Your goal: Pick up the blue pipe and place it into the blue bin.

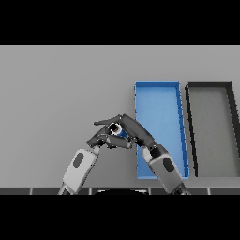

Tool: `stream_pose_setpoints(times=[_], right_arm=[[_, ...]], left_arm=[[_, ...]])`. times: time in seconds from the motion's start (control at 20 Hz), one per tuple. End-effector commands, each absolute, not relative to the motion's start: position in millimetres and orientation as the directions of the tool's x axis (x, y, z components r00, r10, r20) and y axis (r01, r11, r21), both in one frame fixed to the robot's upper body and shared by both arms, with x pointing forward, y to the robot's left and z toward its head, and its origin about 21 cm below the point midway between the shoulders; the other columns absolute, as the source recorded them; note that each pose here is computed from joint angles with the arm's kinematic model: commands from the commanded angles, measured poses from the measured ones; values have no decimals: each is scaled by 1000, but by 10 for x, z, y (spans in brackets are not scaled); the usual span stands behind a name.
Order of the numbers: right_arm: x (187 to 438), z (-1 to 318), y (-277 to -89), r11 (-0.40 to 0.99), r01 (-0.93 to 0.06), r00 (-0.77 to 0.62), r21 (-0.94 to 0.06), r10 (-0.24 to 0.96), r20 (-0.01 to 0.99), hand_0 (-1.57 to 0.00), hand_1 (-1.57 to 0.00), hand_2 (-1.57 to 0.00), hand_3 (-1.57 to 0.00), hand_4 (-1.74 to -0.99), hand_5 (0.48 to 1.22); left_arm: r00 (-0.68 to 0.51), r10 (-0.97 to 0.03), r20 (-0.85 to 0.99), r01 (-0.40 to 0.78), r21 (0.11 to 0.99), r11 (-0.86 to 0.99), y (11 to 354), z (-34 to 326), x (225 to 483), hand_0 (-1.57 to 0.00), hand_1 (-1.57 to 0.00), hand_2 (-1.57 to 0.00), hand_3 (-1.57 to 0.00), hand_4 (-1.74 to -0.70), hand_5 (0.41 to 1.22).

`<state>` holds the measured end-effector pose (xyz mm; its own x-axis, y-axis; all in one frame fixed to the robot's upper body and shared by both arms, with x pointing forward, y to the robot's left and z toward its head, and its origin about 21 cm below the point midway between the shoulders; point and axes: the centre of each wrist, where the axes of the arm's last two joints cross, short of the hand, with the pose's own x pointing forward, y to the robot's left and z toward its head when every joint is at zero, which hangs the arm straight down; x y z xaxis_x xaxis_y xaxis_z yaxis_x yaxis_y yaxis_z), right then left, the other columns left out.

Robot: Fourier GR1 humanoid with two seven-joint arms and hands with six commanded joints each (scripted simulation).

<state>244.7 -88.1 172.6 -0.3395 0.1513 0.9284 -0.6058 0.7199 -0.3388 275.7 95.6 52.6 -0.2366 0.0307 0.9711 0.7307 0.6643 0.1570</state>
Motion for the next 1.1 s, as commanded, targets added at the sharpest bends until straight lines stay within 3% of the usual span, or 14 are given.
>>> stream_pose_setpoints(times=[0.0,0.15,0.2,0.25,0.4,0.55,0.7,0.85,1.05], right_arm=[[2435,1703,-878,725,-603,-340,-332,144,930,-1533,-1533,-1535,-1501,-1721,1160],[2424,1676,-880,748,-579,-360,-324,121,925,-1551,-1551,-1552,-1535,-1731,1190],[2420,1683,-865,749,-573,-368,-333,128,921,-1555,-1555,-1556,-1542,-1733,1196],[2423,1691,-878,749,-572,-364,-334,134,922,-1558,-1558,-1559,-1548,-1734,1201],[2409,1712,-856,755,-575,-331,-316,138,933,-1565,-1565,-1565,-1559,-1738,1211],[2382,1726,-820,761,-559,-344,-329,148,927,-1568,-1568,-1568,-1565,-1739,1216],[2371,1717,-860,765,-547,-367,-339,145,919,-1569,-1569,-1569,-1568,-1740,1218],[2385,1698,-847,763,-565,-346,-314,126,930,-1570,-1570,-1570,-1569,-1741,1220],[2412,1787,-851,774,-593,-318,-221,27,948,-1571,-1571,-1571,-1570,-1741,1220]], left_arm=[[-240,19,971,727,167,666,969,522,2755,-1571,-1571,-1571,-1426,-1731,1221],[-292,-6,956,697,217,683,982,536,2752,-1571,-1571,-1571,-1454,-1724,1221],[-303,-33,952,684,242,688,992,553,2749,-1462,-1342,-1293,-1166,-1599,1221],[-296,-39,955,703,245,668,1018,537,2743,-1169,-1073,-1034,-933,-1475,1221],[-303,-71,950,739,281,612,1063,535,2771,-598,-549,-529,-477,-1206,1221],[-273,-125,954,730,290,619,1080,506,2754,-306,-281,-270,-244,-1047,938],[-246,-134,960,727,274,629,1107,491,2773,-156,-143,-138,-124,-980,704],[-206,-140,968,726,247,642,1072,489,2753,-79,-73,-70,-63,-968,567],[-210,-174,962,707,273,653,1081,488,2751,-32,-29,-28,-25,-928,484]])
